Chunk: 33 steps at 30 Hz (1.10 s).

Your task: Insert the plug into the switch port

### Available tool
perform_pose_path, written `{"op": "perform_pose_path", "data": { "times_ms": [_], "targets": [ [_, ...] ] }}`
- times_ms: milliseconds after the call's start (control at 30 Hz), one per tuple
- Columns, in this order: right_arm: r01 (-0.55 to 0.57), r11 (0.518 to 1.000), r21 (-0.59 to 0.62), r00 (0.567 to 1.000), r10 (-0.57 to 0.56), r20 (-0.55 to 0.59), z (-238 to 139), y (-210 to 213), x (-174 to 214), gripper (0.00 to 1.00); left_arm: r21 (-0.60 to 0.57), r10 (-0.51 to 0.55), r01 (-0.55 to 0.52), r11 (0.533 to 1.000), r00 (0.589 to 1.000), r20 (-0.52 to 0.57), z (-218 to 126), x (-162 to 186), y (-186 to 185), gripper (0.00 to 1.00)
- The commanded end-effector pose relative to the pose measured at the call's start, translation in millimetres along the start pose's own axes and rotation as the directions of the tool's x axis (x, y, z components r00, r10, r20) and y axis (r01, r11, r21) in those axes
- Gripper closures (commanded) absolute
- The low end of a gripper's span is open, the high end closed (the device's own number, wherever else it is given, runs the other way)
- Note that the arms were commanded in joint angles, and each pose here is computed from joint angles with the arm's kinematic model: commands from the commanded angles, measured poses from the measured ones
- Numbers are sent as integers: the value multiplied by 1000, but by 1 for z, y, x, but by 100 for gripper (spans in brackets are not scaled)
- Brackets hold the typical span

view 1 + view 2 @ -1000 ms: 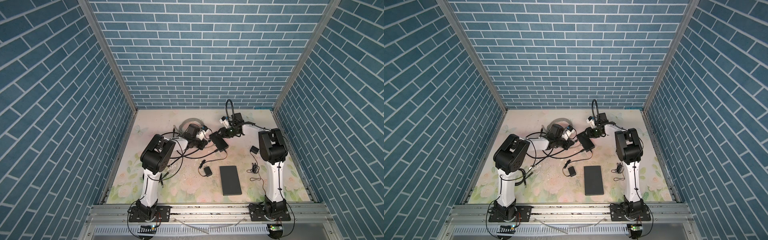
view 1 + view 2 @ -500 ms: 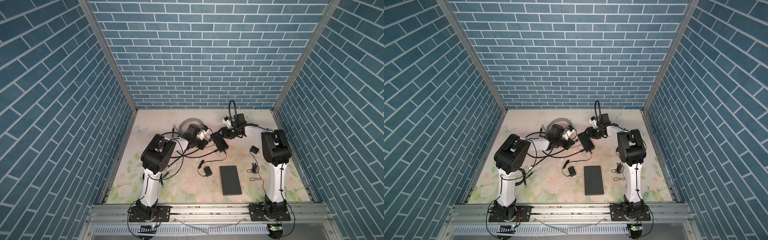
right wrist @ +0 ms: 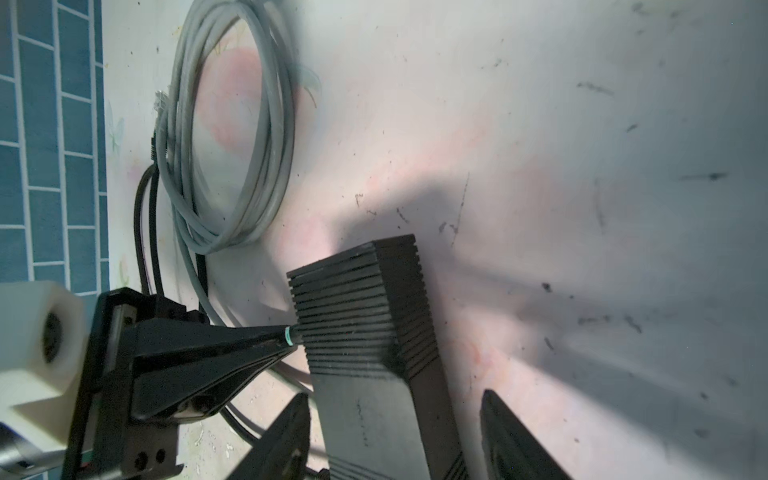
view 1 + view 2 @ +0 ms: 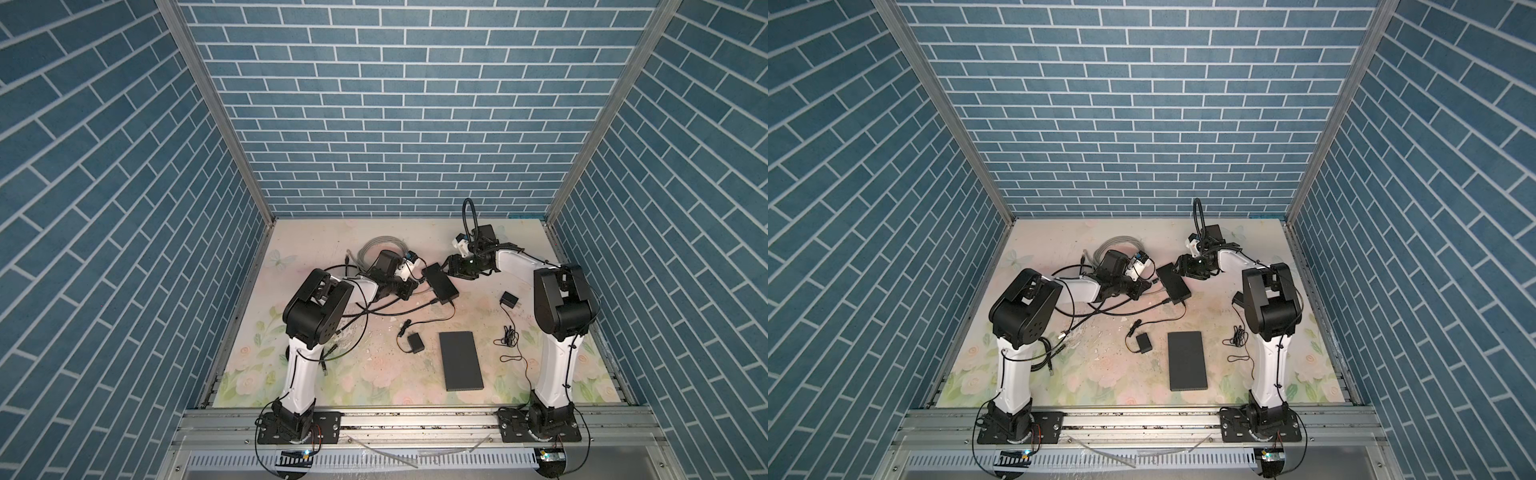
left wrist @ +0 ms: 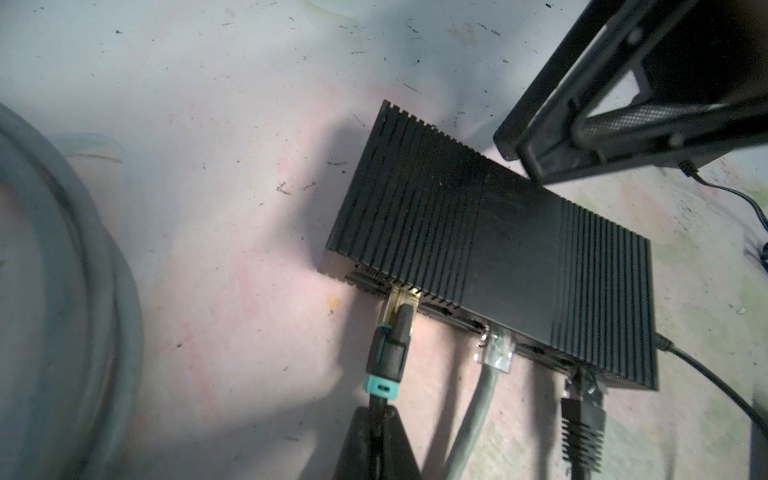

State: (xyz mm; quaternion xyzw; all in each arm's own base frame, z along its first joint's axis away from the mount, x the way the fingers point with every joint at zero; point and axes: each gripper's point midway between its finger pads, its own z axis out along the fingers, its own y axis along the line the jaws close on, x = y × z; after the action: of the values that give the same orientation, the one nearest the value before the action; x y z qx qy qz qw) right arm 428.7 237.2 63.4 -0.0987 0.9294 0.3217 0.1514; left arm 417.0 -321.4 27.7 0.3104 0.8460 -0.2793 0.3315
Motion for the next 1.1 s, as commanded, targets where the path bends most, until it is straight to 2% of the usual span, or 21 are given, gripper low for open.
{"op": "perform_pose_path", "data": {
  "times_ms": [0,167,300,533,633,900,1067],
  "targets": [
    [67,997,25,997,-65,-42,13,3,7,39,2,0,0,1000,1000,-12,2,6,-1,99],
    [120,993,23,990,-118,-72,23,8,7,47,10,-1,1,1000,1000,-17,3,6,-2,99],
    [128,991,-25,983,-130,-129,31,15,20,56,17,-5,5,1000,1000,-17,5,7,-2,99],
    [68,979,-191,962,-115,-246,51,27,57,59,11,-11,11,1000,1000,-19,8,11,-1,99],
    [71,970,-233,956,-133,-263,54,35,65,61,13,-11,11,1000,999,-30,11,11,0,99],
    [70,957,-280,940,-157,-302,61,47,79,63,19,-1,2,1000,999,-38,17,9,0,99],
    [96,964,-250,923,-180,-340,63,37,89,62,47,18,-16,999,998,-53,17,10,-4,99]
  ]
}}
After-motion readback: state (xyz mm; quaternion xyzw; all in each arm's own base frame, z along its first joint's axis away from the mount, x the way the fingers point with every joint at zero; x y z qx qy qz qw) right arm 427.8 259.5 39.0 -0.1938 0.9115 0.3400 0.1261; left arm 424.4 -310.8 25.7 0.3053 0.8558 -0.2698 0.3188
